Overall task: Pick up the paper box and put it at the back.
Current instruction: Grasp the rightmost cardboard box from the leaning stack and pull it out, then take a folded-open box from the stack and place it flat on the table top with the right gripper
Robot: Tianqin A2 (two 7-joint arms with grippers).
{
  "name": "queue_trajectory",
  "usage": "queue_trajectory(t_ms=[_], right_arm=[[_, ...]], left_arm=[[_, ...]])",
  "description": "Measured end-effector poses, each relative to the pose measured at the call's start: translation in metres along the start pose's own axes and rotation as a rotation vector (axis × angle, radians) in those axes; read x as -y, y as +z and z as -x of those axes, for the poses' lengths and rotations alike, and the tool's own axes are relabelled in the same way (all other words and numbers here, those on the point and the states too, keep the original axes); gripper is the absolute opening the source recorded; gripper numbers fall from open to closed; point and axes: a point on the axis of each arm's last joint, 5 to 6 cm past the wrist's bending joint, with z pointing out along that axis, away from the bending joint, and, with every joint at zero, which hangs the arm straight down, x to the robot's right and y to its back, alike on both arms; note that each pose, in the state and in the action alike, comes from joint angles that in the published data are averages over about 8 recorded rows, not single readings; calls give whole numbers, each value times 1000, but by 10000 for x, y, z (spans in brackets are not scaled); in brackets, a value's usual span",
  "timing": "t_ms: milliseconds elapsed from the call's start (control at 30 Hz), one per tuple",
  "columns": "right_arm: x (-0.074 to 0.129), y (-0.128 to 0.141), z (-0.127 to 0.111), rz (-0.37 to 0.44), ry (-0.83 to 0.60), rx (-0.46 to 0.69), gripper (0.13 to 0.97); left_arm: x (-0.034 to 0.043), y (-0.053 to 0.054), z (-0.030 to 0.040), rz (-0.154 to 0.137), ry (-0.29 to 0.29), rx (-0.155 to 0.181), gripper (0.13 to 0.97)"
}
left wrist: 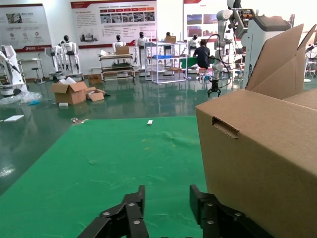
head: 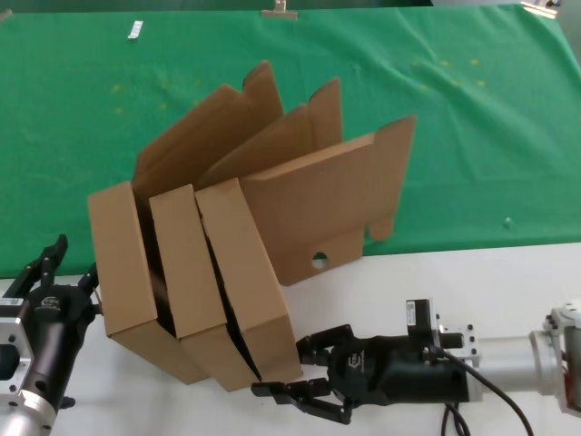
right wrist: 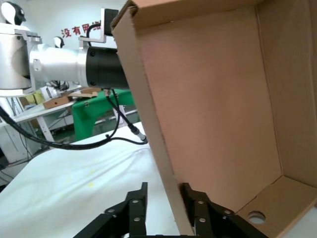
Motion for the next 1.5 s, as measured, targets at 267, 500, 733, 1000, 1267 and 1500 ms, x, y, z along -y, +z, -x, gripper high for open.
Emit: queue_trajectory(t_ms=[267, 500, 733, 1000, 1267, 1500], right_arm=[[28, -72, 25, 20, -12, 2, 274], [76, -179, 109, 45, -21, -27, 205], [128, -278, 250, 62, -23, -67, 172], [278, -507, 368, 103, -22, -109, 168], [591, -983, 390, 218, -27, -168, 163], [1120, -1548, 211, 382, -49, -315, 158]], left_arm=[[0, 0, 0, 0, 0, 0, 429], [0, 0, 0, 0, 1, 0, 584], [0, 0, 0, 0, 0, 0, 751], [0, 0, 0, 0, 0, 0, 821], [0, 0, 0, 0, 0, 0, 915], [0, 0, 0, 0, 0, 0, 960]])
